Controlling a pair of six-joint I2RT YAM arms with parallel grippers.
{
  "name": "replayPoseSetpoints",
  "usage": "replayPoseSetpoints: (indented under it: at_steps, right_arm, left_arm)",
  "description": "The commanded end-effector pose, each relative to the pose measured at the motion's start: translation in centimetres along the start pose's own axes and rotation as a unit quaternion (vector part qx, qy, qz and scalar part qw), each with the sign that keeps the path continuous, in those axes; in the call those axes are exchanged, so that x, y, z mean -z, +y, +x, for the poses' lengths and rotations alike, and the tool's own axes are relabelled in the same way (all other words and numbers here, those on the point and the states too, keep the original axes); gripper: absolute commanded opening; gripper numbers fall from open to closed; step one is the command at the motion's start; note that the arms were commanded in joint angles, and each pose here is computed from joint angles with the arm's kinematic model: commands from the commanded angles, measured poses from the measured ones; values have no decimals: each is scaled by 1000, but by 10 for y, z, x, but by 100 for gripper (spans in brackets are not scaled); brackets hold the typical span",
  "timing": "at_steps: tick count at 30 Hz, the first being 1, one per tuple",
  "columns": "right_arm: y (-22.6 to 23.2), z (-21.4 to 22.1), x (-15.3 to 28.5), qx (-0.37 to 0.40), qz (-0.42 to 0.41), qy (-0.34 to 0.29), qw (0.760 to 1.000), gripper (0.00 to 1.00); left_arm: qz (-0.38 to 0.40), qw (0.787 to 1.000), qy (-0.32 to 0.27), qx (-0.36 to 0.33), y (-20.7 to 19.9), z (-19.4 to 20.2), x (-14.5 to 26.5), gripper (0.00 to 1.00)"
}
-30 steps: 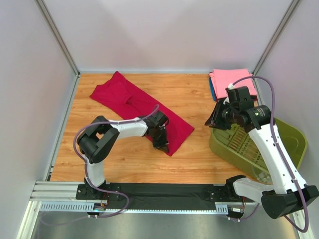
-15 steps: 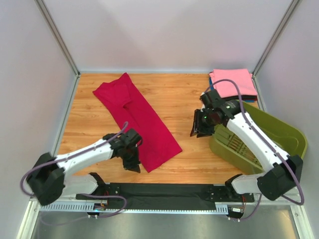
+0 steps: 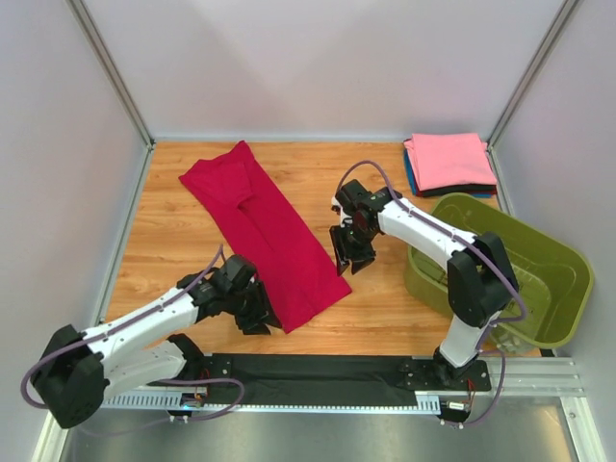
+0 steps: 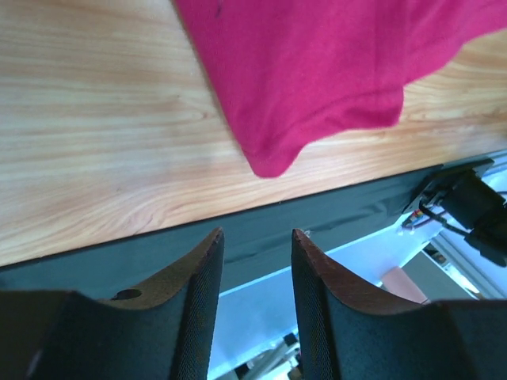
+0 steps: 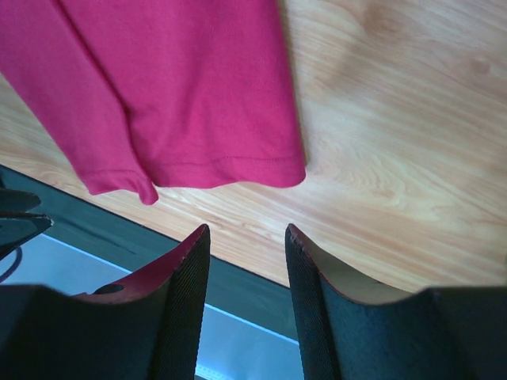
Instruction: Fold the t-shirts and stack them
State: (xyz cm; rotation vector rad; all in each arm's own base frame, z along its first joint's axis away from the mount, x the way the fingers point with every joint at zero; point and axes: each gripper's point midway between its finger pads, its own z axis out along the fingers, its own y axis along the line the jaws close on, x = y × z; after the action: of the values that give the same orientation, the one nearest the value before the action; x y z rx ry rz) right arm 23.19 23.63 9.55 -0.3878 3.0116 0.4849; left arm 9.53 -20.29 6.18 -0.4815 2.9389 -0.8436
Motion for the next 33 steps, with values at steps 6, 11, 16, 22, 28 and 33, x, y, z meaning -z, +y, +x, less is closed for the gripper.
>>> replayPoseSetpoints:
  at_steps: [6,11,16,22,28,33]
  right_arm:
    - [-13,9,-35,33,1,40,999,44]
    - [-20,17,-48,32,5,53,998,44]
    - [-27,24,-63,30,8,66,997,43]
    - [-32,26,-74,34,10,74,997,41]
    - [-36,26,-74,36,14,72,997,40]
    - [-25,21,-61,38,-5,60,997,40]
  left_arm:
    - [29,997,-10,75,-15,-13,-24,48]
    - [15,996,6,92,-7,-10,-36,46]
    - [-15,996,4,93,3,-11,-41,45]
    - [-24,996,6,89,7,-12,-46,45]
    - [-35,995,2,90,8,-14,-46,45]
    - [-37,996,-9,84,-4,-16,-22,46]
